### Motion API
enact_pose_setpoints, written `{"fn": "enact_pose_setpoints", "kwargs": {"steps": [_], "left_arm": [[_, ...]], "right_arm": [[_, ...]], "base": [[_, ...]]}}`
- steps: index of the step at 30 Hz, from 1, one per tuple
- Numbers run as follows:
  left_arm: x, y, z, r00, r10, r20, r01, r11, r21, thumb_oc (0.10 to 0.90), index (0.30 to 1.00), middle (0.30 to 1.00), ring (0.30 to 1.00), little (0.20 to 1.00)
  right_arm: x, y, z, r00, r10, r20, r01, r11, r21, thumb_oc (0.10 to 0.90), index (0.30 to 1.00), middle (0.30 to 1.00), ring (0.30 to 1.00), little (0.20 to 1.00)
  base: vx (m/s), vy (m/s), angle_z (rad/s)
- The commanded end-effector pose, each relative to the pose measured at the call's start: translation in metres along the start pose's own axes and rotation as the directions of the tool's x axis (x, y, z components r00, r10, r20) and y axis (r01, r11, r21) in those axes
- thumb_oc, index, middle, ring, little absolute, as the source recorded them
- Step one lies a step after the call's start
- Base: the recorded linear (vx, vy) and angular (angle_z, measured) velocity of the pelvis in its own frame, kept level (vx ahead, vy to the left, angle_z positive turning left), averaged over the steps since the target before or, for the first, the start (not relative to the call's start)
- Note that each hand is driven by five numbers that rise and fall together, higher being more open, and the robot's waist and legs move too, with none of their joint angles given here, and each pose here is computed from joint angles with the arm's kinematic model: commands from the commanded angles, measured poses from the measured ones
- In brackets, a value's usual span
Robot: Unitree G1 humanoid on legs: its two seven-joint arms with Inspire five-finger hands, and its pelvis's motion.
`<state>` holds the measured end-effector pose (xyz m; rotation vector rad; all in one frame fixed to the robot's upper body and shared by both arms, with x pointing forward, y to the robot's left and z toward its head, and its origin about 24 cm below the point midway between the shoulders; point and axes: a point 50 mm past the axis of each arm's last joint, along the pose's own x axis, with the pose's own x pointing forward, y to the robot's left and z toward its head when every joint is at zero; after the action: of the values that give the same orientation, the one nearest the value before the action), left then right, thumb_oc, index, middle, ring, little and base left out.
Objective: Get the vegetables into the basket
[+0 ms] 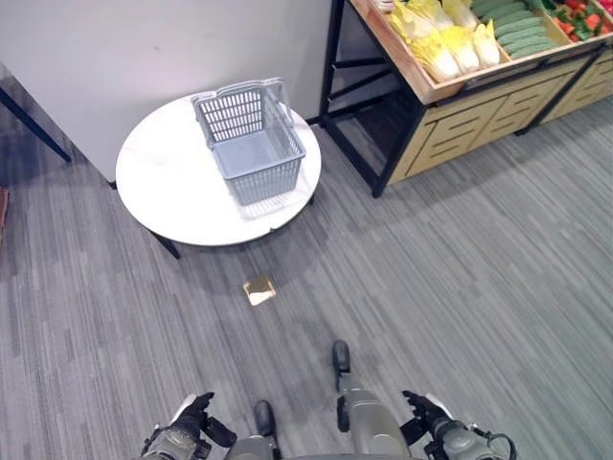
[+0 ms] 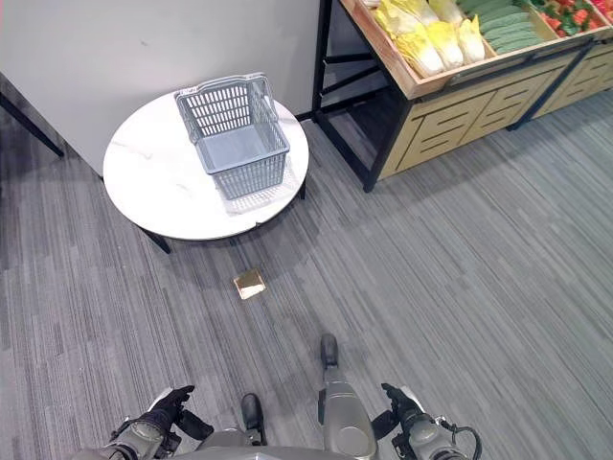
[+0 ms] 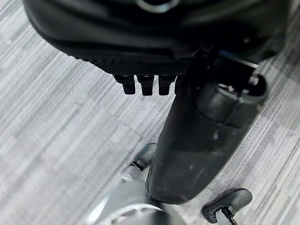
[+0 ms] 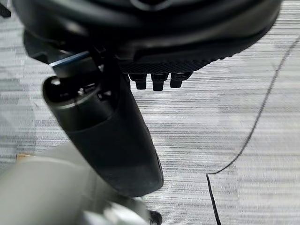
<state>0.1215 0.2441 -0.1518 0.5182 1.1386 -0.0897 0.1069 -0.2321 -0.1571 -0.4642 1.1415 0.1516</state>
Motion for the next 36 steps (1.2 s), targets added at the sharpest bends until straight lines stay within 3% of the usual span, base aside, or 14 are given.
{"fn": "enact_pose_setpoints", "kwargs": {"steps": [1, 14, 22, 36], "left_arm": [[-0.001, -0.002, -0.001, 1.000, -0.015, 0.017, 0.015, 1.000, 0.013, 0.900, 1.000, 1.000, 1.000, 1.000], [0.000, -0.013, 0.006, 0.998, -0.045, 0.035, 0.045, 0.999, 0.013, 0.900, 1.000, 1.000, 1.000, 1.000], [-0.001, -0.011, 0.001, 0.999, -0.021, 0.031, 0.021, 1.000, 0.004, 0.900, 1.000, 1.000, 1.000, 1.000], [-0.001, 0.012, -0.004, 1.000, 0.016, 0.019, -0.017, 0.997, 0.076, 0.900, 1.000, 1.000, 1.000, 1.000]], "right_arm": [[0.001, -0.023, 0.014, 0.997, -0.051, 0.052, 0.051, 0.999, -0.001, 0.900, 1.000, 1.000, 1.000, 1.000], [-0.006, -0.057, -0.004, 0.990, -0.143, -0.002, 0.143, 0.990, 0.004, 0.900, 1.000, 1.000, 1.000, 1.000], [-0.007, -0.059, -0.009, 0.987, -0.159, -0.010, 0.159, 0.987, -0.013, 0.900, 1.000, 1.000, 1.000, 1.000], [0.001, -0.026, 0.010, 0.998, -0.060, 0.026, 0.061, 0.997, -0.043, 0.900, 1.000, 1.000, 1.000, 1.000]], "base": [[0.22, -0.150, 0.86], [0.23, -0.193, 0.13], [0.21, 0.172, -0.21], [0.12, 0.253, -0.25]]}}
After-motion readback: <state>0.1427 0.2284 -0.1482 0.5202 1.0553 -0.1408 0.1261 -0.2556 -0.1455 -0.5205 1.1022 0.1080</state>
